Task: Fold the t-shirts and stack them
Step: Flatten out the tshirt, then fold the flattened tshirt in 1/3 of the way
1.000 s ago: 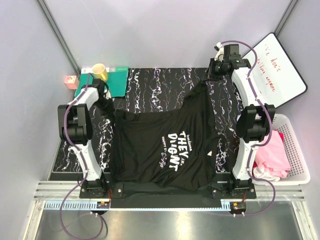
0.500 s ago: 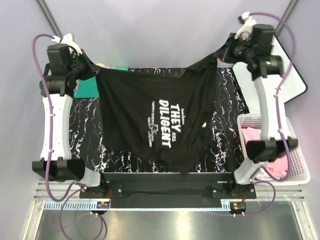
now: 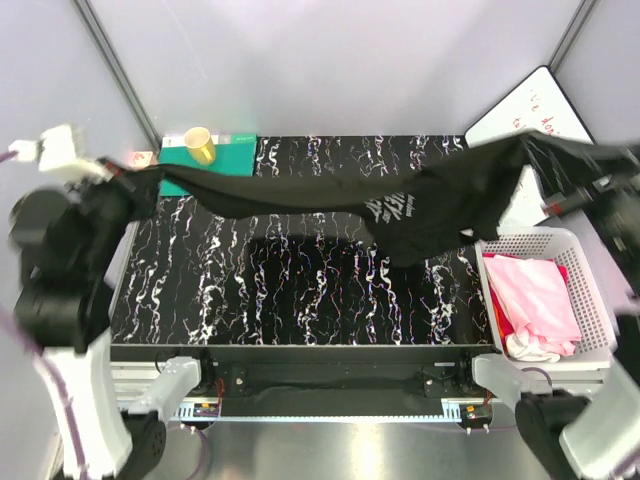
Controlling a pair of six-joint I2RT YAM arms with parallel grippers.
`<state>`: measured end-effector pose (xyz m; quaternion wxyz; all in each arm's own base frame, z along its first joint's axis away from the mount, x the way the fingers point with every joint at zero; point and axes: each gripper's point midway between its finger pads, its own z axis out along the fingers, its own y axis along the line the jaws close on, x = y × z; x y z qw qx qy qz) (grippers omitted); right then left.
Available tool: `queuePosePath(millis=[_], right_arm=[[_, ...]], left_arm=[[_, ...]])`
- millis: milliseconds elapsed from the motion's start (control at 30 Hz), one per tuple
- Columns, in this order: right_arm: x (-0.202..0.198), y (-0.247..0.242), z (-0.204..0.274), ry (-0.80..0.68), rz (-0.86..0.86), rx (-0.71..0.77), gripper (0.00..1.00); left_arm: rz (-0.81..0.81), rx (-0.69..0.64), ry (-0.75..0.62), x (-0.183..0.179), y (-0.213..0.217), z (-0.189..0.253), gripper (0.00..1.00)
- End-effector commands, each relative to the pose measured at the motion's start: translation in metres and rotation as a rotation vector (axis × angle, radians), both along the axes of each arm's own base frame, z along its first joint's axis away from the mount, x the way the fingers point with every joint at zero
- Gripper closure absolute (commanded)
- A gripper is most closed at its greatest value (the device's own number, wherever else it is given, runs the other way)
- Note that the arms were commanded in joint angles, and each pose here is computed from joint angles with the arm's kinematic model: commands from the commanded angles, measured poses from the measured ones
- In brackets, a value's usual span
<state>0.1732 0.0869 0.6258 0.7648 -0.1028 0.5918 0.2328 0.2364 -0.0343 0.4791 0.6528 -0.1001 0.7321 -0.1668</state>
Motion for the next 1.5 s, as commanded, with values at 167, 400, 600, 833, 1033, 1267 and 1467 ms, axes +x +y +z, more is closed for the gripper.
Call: queuePosePath(millis=[167, 400, 600, 833, 1033, 1267, 1467], right_arm=[[-0.025, -0.016, 0.022, -0.077, -0.080, 0.043, 1.00], [0.092, -0.021, -0.016, 0.133, -0.165, 0.041, 1.00], [0.224, -0.011, -0.092, 0.367, -0.166, -0.014, 1.00], [0.359, 0.012, -0.236, 0.673, -0.099, -0.040, 1.00], [0.422, 0.021, -0.348, 0.848, -0.080, -0.050, 1.00], [0.445, 0.024, -0.381, 0.868, -0.070, -0.044, 1.00], [0.424, 0.019, -0.370, 0.879, -0.079, -0.087, 1.00]], left_arm=[[0.115, 0.052, -0.290, -0.060, 0.021, 0.098, 1.00], [0.065, 0.081, -0.073, 0.042, 0.005, 0.061, 1.00], [-0.058, 0.067, 0.250, 0.144, -0.019, -0.038, 1.00], [-0.072, 0.055, 0.600, 0.216, -0.012, -0.184, 1.00], [-0.085, 0.065, 0.813, 0.251, -0.004, -0.293, 1.00], [-0.081, 0.029, 0.823, 0.284, 0.001, -0.315, 1.00], [-0.075, 0.036, 0.801, 0.269, 0.002, -0.298, 1.00]])
